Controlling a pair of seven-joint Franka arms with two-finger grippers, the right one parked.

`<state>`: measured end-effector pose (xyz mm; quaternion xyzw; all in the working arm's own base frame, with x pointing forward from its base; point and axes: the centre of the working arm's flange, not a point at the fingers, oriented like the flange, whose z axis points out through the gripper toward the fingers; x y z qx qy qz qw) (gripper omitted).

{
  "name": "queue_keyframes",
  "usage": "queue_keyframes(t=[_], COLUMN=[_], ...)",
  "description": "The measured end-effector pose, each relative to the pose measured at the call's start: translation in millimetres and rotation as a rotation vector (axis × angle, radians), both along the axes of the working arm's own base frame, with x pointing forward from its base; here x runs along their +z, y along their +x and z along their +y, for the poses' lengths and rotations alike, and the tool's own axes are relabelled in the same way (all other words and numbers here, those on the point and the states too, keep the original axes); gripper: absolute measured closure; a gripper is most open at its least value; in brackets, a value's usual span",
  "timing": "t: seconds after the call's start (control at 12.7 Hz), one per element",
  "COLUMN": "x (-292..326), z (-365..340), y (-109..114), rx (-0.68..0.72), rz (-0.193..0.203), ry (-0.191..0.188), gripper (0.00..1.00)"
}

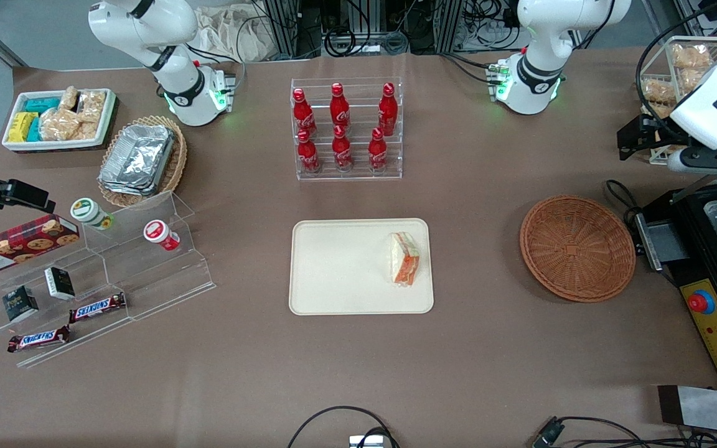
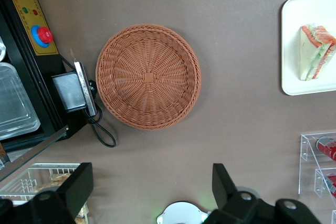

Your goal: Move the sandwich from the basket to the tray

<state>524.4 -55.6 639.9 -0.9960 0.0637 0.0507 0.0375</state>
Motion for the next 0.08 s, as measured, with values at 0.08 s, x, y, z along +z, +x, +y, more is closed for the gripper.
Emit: queue_keyframes(t=[0.08], x=[-0.8], z=[-0.9], y=[-0.1], rx=[0.001], rz=[0.002], ry=[0.0], gripper=[0.0])
